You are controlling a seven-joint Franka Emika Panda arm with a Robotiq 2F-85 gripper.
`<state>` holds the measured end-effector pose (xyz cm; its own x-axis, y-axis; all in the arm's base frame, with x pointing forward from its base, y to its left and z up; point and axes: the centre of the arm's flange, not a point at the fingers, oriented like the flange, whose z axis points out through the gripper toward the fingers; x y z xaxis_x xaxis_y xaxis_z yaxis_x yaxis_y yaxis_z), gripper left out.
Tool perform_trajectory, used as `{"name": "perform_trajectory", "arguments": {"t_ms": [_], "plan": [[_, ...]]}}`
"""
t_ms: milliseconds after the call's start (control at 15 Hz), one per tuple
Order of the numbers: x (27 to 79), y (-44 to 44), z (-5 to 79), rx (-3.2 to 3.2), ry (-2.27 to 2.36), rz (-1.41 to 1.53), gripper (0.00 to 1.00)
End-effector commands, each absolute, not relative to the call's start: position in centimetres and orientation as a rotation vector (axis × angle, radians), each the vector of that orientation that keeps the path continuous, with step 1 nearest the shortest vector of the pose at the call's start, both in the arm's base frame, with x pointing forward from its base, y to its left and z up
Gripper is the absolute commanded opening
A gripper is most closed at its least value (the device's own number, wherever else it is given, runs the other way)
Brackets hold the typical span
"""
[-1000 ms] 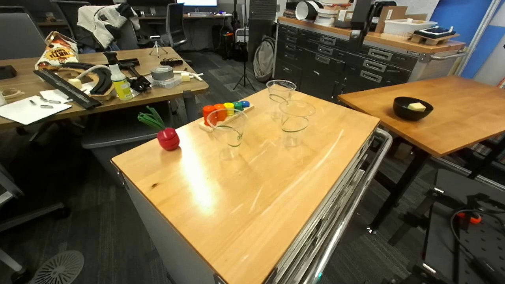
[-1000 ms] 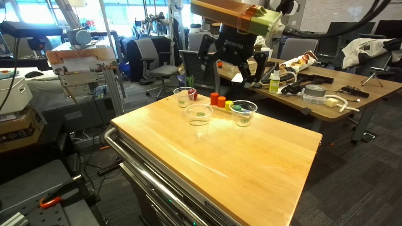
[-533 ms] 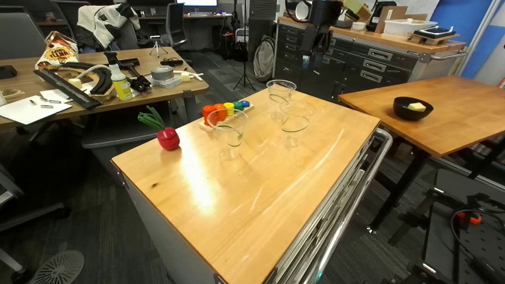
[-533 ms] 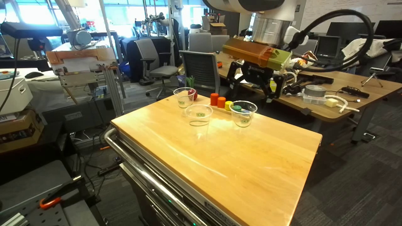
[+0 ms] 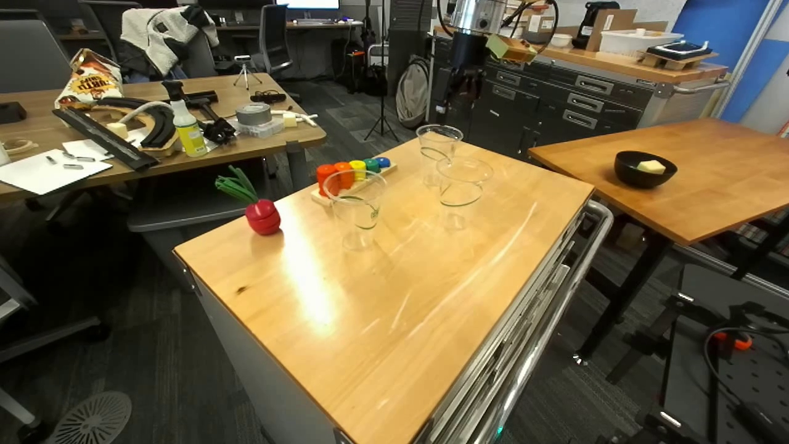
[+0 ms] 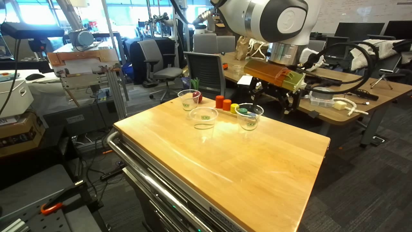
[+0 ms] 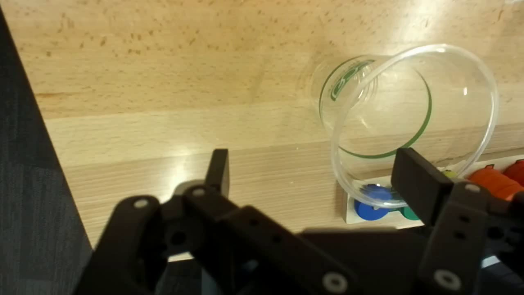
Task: Pack the cups in the tower form
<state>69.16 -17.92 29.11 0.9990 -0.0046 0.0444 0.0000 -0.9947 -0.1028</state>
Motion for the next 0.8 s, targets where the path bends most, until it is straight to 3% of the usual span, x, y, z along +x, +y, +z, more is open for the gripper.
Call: {"name": "perform_trajectory", "arguments": {"t_ms": [0,600,733], "plan": [[72.3,-18.0,28.3,-3.031,0.023,-0.068,0.72],[70.1,-18.2,27.3,-2.989,0.023,0.068,0.04],[69.3,-18.4,28.7,-2.986,0.031,0.083,0.00]]}}
